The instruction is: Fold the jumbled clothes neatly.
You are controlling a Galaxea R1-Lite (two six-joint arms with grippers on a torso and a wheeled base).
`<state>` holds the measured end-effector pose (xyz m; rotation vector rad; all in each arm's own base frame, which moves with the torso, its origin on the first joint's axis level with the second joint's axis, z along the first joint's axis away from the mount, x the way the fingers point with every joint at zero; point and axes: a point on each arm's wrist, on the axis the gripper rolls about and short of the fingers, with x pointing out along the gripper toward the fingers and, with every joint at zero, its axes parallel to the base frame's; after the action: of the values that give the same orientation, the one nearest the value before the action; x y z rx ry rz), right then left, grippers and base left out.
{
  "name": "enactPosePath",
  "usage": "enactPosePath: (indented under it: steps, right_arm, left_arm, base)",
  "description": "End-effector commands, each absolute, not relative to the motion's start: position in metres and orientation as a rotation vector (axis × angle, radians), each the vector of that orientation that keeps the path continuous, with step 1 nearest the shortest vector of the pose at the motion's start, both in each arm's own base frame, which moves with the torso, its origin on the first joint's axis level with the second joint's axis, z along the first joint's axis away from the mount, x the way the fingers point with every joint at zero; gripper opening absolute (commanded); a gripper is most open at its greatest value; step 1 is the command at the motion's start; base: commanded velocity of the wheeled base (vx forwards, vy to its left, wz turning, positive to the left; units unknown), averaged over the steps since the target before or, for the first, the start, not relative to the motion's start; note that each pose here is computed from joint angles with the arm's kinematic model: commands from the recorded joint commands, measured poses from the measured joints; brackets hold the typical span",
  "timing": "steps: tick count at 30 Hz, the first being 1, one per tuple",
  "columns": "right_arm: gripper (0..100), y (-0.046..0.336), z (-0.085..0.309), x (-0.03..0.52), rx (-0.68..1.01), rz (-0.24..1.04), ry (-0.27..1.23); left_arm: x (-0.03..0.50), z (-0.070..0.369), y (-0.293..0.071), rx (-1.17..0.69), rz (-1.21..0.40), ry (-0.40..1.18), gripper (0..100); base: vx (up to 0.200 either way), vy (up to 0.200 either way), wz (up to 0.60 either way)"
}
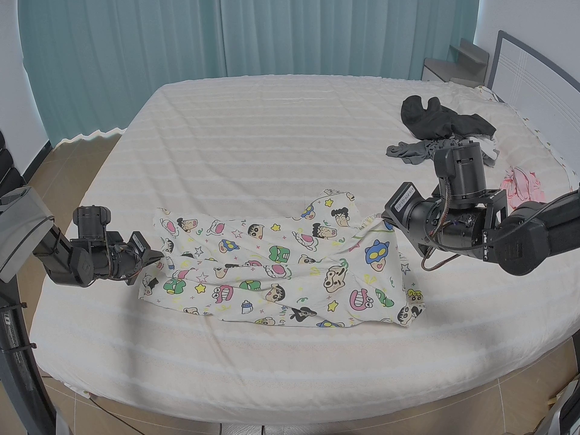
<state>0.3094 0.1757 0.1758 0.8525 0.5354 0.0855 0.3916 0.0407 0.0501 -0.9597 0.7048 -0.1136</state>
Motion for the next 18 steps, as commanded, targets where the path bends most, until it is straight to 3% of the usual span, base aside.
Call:
enactPosePath:
  steps: [1, 6, 7, 18]
  right_arm:
    - [0, 0.1755, 0.1764, 0.3087, 0.853, 0.087, 0.534]
    - [0, 0.1748, 0.1765, 0.3086, 0.853, 0.085, 0.534]
    - [0, 0.1746, 0.1771, 0.3084, 0.854, 0.085, 0.532]
    - [0, 0.1748, 0.1753, 0.3079, 0.850, 0.075, 0.532]
  left_arm:
    - [0.3910, 0.0585, 0.0433, -0.954, -0.117, 0.680, 0]
    - [0.3927, 0.0573, 0.0454, -0.953, -0.114, 0.676, 0]
    - [0.3927, 0.0559, 0.0460, -0.955, -0.111, 0.679, 100]
    - [0.3934, 0.0540, 0.0516, -0.957, -0.100, 0.674, 100]
  base:
    - [0.000, 0.000, 0.00]
    - [0.000, 0.000, 0.00]
    - [0.000, 0.000, 0.00]
    - [0.000, 0.000, 0.00]
